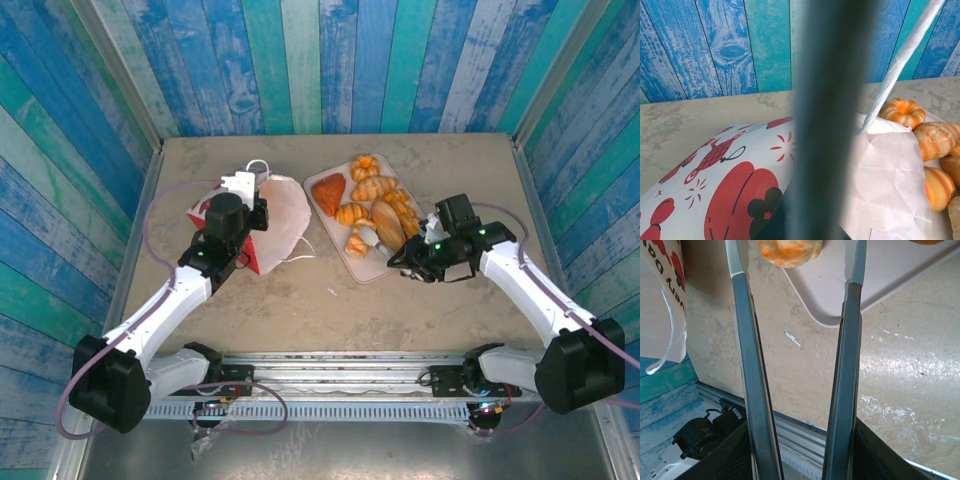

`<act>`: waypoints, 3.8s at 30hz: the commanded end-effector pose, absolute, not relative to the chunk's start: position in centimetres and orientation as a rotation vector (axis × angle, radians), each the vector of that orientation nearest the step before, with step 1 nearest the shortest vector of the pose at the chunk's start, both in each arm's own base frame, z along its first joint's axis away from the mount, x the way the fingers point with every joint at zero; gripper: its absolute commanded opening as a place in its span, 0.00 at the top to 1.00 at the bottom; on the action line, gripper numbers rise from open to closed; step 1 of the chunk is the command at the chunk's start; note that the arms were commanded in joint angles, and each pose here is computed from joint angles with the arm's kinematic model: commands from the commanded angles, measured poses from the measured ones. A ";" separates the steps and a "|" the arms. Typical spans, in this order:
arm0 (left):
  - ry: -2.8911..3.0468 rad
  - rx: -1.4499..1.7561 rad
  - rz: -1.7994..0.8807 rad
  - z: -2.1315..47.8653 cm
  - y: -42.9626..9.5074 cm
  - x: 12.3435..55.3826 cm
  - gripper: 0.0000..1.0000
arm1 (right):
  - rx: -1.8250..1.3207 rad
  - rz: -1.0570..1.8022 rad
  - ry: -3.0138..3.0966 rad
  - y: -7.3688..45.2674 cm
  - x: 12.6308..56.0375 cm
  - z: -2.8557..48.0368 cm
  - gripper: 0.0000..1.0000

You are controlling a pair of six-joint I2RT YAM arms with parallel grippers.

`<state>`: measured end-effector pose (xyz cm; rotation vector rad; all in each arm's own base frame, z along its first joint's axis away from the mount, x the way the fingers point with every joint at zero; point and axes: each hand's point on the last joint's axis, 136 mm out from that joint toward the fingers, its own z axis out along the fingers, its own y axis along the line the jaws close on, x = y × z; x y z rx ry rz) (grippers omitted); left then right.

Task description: Take the fake bread out of the paper bag

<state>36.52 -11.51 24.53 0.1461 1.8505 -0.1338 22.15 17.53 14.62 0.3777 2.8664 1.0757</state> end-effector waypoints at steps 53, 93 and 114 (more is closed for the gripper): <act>1.860 0.201 -0.268 25.8 -13.7 36.4 0.94 | -0.207 0.723 2.588 42.5 32.0 15.5 0.61; 1.860 0.243 -0.354 26.3 -15.4 36.6 0.94 | -0.144 0.628 2.697 45.1 34.2 8.4 0.57; 1.861 0.246 -0.341 25.8 -15.3 36.7 0.94 | -0.135 0.676 2.669 44.7 35.7 9.4 0.84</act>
